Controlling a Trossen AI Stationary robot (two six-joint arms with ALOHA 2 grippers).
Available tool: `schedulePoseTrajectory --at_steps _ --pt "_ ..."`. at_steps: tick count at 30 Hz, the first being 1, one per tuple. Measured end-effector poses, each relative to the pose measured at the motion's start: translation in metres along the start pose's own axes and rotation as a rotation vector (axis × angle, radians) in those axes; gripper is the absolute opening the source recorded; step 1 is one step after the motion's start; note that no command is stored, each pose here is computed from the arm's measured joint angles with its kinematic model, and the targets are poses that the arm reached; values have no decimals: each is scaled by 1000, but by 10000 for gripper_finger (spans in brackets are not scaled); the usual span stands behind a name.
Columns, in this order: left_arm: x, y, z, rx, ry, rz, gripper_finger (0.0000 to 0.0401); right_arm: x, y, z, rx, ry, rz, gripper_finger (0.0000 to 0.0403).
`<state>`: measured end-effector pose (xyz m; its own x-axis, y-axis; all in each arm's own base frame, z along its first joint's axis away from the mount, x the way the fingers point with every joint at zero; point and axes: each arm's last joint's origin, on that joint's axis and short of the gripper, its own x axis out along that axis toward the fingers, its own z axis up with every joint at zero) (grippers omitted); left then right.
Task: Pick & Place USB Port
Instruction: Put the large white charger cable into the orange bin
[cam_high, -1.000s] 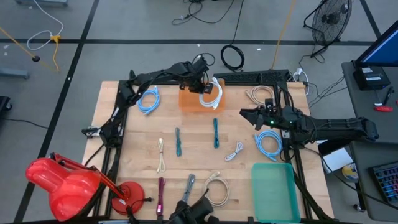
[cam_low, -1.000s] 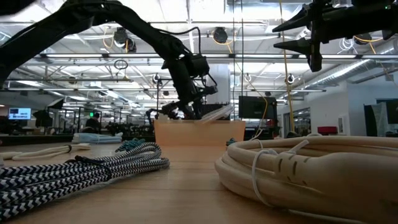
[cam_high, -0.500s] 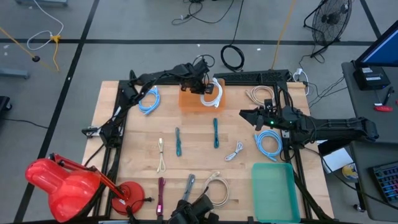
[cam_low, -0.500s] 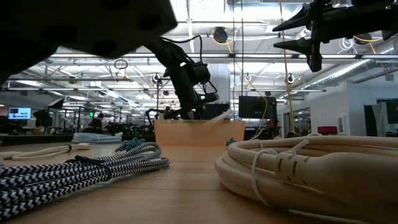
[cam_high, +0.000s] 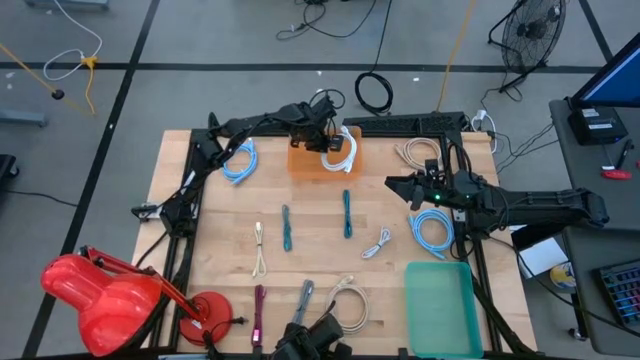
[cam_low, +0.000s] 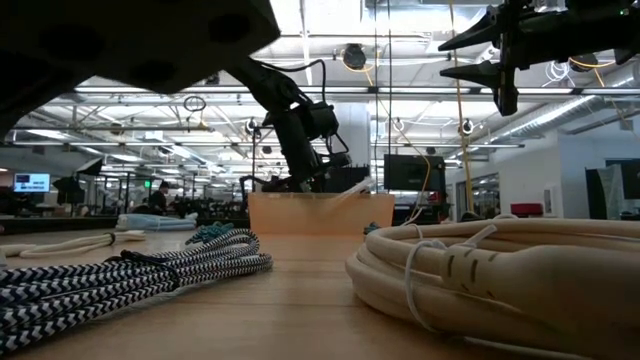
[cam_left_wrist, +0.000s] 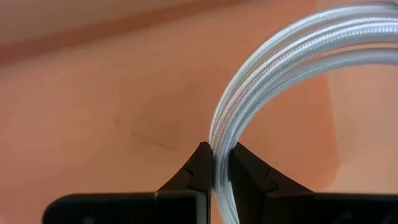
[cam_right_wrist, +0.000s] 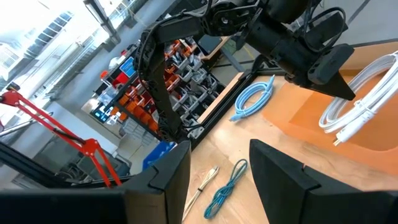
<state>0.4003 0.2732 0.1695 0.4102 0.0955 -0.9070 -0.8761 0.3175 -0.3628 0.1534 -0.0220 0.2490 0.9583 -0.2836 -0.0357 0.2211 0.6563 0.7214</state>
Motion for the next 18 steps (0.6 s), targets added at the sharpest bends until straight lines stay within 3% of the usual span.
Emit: schedulePoseTrajectory --at_steps 7,14,18 --pt "0 2 -2 0 20 20 34 0 0 0 12 7 7 155" --pt "0 2 -1 -4 4 32 113 0 1 0 13 18 17 155" --pt "-2 0 1 -17 -7 25 126 0 1 0 13 18 17 155"
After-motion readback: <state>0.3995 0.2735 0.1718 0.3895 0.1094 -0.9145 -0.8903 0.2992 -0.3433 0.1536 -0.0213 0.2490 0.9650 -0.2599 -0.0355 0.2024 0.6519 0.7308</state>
